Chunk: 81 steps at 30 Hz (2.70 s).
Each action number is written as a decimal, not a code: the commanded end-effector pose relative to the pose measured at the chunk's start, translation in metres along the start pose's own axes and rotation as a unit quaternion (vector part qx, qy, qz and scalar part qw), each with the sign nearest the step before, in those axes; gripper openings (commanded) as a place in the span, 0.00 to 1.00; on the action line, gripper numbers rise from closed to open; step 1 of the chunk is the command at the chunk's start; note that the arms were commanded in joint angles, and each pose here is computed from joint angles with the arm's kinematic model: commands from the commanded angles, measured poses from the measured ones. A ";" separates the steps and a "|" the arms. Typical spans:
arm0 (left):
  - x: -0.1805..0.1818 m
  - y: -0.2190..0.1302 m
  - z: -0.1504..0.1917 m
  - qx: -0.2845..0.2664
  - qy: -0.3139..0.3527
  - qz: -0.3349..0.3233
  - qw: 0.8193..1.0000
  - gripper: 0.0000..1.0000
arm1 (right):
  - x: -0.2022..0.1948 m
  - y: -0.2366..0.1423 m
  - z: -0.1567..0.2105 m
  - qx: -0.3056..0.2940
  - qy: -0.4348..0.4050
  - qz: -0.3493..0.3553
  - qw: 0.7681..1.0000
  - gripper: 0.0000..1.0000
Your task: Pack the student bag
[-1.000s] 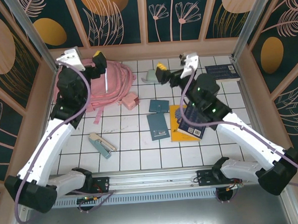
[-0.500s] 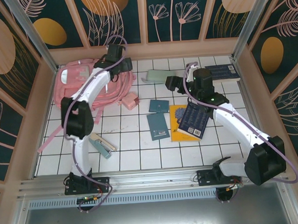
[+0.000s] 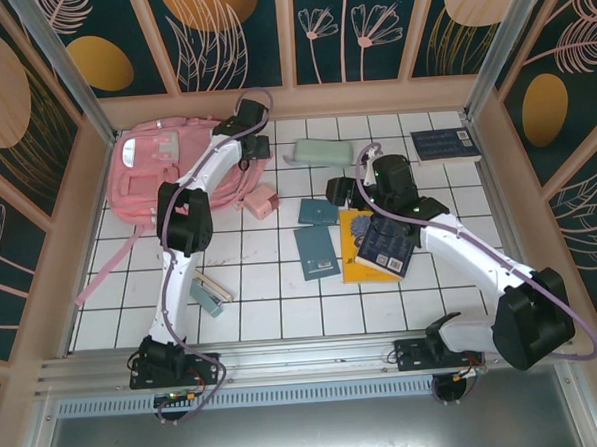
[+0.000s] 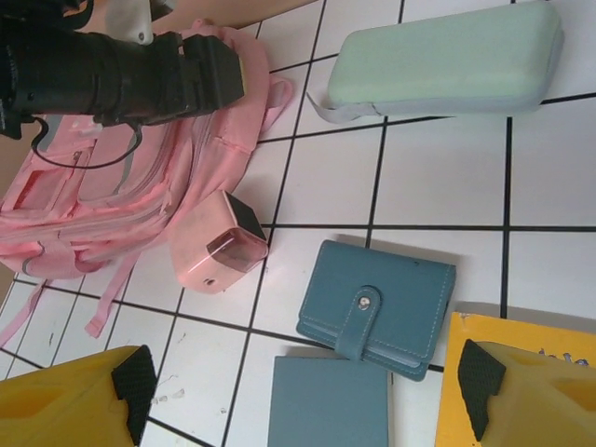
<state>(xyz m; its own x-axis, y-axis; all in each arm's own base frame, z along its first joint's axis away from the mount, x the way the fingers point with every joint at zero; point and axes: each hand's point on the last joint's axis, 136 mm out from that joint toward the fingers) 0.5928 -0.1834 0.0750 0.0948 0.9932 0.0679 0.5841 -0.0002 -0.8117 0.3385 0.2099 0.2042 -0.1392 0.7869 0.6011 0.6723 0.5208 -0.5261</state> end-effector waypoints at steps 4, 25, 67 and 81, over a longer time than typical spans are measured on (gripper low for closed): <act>0.017 -0.006 0.004 0.007 0.016 -0.039 0.999 0.27 | 0.020 0.000 0.012 -0.001 -0.025 -0.017 1.000 0.81; 0.108 -0.118 0.039 -0.062 -0.121 -0.048 0.990 0.00 | 0.125 0.113 0.142 0.216 0.007 -0.163 0.963 0.65; -0.129 -0.175 0.169 0.010 0.274 0.108 0.956 0.00 | -0.024 0.162 -0.019 0.086 0.073 -0.039 0.993 0.66; -0.008 -0.233 0.160 -0.020 -0.065 0.072 0.995 0.74 | -0.007 0.150 0.020 0.168 0.045 -0.052 0.983 0.77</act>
<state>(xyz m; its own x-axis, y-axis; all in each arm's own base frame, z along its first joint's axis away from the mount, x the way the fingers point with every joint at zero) 0.3283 -0.2234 0.1520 0.3287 0.9439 0.0315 0.5746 -0.1734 -0.7999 0.4436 0.2853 0.1047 -0.0920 0.6820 0.7255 0.4159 0.6883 -0.5943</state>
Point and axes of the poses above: each hand's point on the last joint's axis, 136 mm out from that joint toward the fingers, its own y axis out along the fingers, its own x axis along the line the jaws close on, z = x × y, and after that the axes turned 10 degrees about y, right-handed
